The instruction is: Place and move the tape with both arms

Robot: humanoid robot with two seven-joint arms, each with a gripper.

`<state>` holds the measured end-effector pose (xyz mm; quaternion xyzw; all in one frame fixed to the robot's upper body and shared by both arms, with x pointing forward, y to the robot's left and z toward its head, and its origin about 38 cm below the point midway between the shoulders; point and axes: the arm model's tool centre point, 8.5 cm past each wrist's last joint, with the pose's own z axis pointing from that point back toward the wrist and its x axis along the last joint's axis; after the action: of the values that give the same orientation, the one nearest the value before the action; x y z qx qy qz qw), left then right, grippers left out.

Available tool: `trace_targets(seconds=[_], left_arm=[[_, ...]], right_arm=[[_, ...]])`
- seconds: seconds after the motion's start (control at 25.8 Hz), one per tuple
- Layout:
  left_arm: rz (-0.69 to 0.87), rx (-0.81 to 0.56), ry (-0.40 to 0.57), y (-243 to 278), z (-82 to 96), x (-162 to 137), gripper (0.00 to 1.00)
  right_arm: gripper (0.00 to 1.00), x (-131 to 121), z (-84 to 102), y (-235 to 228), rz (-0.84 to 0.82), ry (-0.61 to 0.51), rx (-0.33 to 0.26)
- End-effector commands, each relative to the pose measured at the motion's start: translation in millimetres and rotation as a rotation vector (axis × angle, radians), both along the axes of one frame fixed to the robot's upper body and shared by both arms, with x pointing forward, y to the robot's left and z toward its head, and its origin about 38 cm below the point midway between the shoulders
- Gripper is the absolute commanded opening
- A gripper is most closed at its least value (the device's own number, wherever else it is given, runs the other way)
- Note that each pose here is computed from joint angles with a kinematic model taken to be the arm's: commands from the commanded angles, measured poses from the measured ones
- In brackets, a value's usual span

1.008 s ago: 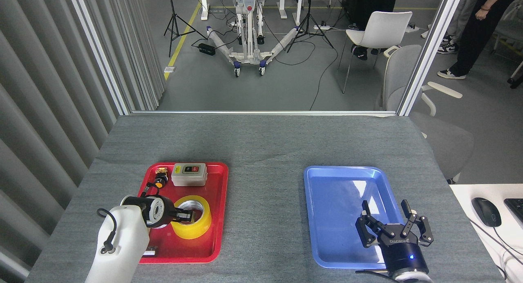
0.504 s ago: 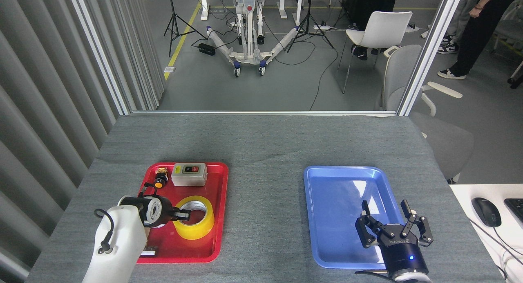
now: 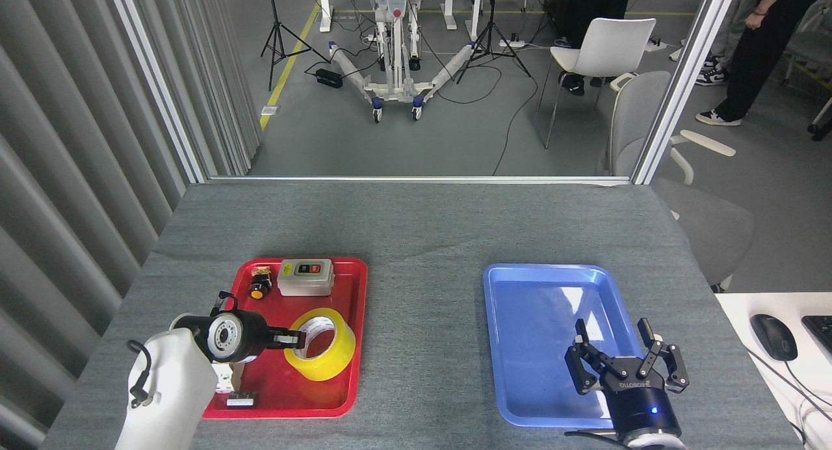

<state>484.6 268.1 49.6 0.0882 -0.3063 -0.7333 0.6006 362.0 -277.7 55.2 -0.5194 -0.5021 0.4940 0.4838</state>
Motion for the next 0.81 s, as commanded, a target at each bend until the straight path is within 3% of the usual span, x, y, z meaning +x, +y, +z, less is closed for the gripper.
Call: trace_targets(seconds=[0.0, 0.54, 0.78], left_arm=[[-0.020, -0.048, 0.011, 0.1, -5.7, -3.1, 0.00], [-0.210, -0.477, -0.188, -9.1, 22.5, -10.4, 0.00], [-0.176, -0.660, -0.179, -15.0, 1.5, -33.9, 0.00]], right_arm=[[1.00, 1.3, 0.8, -0.7, -0.004, 0.004, -0.002], [1.00, 5.7, 6.0, 2.1, -0.012, -0.020, 0.021], [1.00, 7.5, 16.0, 4.3, 0.043, -0.104, 0.022]])
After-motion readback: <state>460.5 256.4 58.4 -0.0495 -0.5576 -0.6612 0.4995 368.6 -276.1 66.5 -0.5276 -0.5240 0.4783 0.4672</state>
